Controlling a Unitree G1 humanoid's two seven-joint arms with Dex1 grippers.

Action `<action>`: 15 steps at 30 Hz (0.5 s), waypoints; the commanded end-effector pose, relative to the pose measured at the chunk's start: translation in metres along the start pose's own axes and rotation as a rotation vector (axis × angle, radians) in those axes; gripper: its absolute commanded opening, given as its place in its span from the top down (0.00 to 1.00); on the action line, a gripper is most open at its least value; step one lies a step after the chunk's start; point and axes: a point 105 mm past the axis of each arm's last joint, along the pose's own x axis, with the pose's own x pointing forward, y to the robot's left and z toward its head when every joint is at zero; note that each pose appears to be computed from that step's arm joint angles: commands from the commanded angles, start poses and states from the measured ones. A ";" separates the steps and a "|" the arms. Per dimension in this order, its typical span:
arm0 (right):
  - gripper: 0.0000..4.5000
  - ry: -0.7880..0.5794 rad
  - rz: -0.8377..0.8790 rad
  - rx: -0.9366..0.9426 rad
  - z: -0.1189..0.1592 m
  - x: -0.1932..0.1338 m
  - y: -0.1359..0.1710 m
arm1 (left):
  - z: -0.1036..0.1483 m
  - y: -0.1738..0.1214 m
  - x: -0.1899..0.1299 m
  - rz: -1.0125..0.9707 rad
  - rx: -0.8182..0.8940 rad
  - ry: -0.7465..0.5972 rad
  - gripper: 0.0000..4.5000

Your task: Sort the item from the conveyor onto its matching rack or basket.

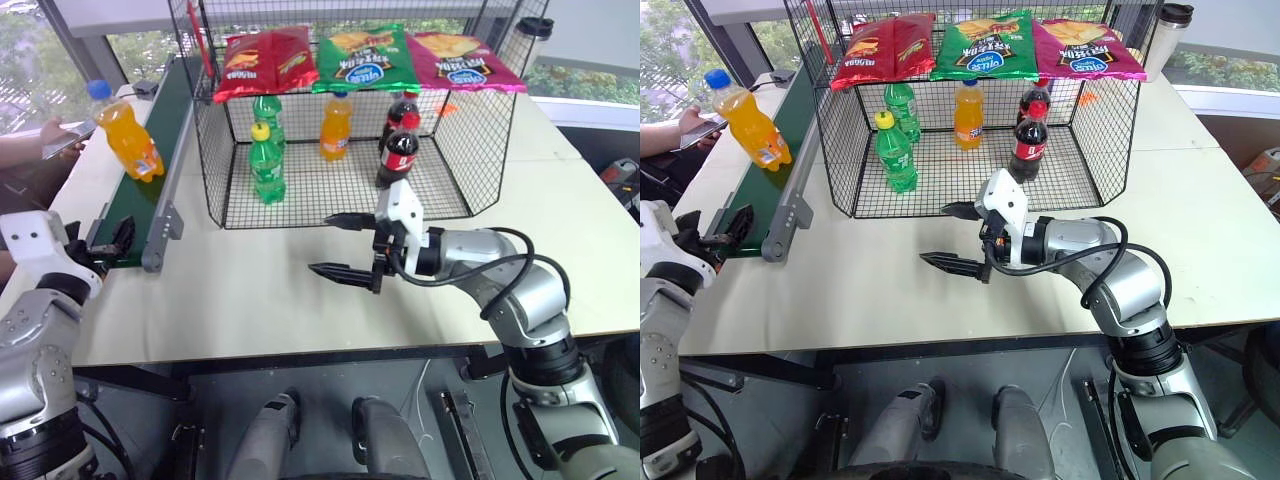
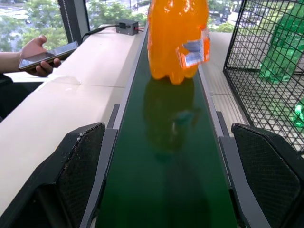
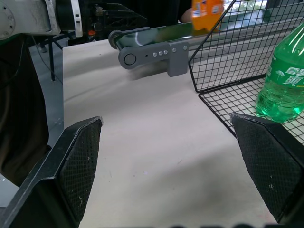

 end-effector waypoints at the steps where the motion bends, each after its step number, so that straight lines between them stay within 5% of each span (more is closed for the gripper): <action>1: 0.01 -0.032 0.013 -0.037 0.012 0.000 0.005 | 0.017 0.001 0.003 0.011 0.047 -0.062 0.00; 15: 0.01 -0.020 -0.002 -0.032 0.010 -0.002 0.004 | 0.022 -0.006 0.009 -0.014 0.073 -0.079 0.00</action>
